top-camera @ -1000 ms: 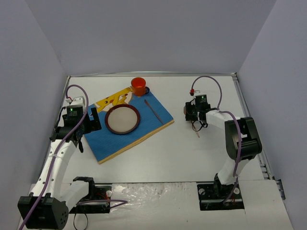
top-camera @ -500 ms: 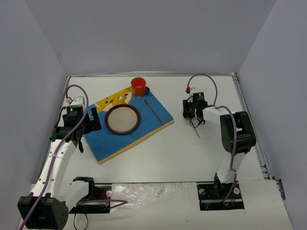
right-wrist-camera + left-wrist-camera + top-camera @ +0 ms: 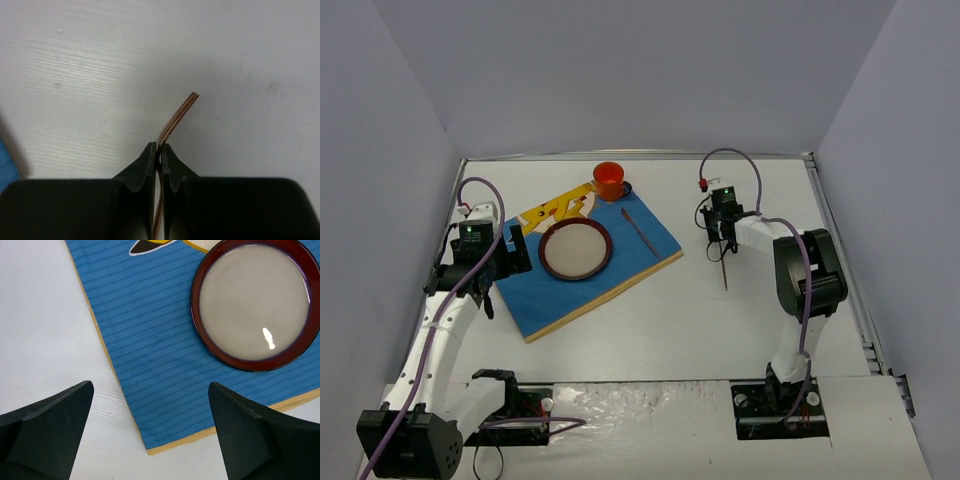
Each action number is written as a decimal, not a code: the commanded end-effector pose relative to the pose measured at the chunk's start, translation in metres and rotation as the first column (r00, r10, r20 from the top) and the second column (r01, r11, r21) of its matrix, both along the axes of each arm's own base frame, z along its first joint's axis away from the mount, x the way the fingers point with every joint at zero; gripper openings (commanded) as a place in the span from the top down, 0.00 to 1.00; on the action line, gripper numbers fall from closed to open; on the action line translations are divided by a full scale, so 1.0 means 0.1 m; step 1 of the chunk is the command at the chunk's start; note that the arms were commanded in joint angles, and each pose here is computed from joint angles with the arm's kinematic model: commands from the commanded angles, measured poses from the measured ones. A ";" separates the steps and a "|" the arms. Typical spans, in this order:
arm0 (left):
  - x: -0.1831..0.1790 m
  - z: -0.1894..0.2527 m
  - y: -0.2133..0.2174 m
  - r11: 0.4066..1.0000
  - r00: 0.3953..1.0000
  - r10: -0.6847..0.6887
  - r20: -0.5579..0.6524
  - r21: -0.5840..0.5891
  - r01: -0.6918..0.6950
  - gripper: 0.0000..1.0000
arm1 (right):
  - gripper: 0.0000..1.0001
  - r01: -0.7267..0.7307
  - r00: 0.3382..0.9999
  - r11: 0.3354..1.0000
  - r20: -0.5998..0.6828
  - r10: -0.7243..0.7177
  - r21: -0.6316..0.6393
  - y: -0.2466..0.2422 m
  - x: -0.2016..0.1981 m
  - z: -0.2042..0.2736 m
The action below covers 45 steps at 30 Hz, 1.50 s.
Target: Set the dinner table for one person
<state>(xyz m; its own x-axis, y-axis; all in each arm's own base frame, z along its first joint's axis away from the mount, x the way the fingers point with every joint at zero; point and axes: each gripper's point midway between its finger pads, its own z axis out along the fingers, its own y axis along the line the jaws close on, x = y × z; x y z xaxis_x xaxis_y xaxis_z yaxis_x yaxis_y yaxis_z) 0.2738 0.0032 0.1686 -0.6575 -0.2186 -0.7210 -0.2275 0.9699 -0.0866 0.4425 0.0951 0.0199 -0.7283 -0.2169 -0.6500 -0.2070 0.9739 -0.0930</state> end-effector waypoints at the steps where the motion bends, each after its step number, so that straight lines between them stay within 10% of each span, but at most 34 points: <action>1: 0.10 0.18 -0.01 1.000 0.998 -0.005 0.065 0.001 0.005 0.03 | 1.00 0.065 0.996 0.963 0.071 -0.048 -0.262 -0.13 0.06 0.33; 9: 0.09 0.18 0.00 1.000 0.998 -0.004 0.064 0.003 0.004 0.03 | 0.94 0.067 0.997 0.910 -0.009 -0.077 -0.409 -0.12 -0.08 0.03; 33: 0.08 0.20 0.00 1.000 0.997 -0.004 0.073 0.004 0.004 0.03 | 0.82 -0.007 1.000 0.958 0.000 0.007 -0.285 0.52 -0.14 0.19; 45: 0.09 0.20 -0.02 1.000 0.997 -0.010 0.075 0.001 0.010 0.03 | 0.76 0.053 0.998 0.998 -0.021 -0.052 0.042 0.30 -0.38 0.35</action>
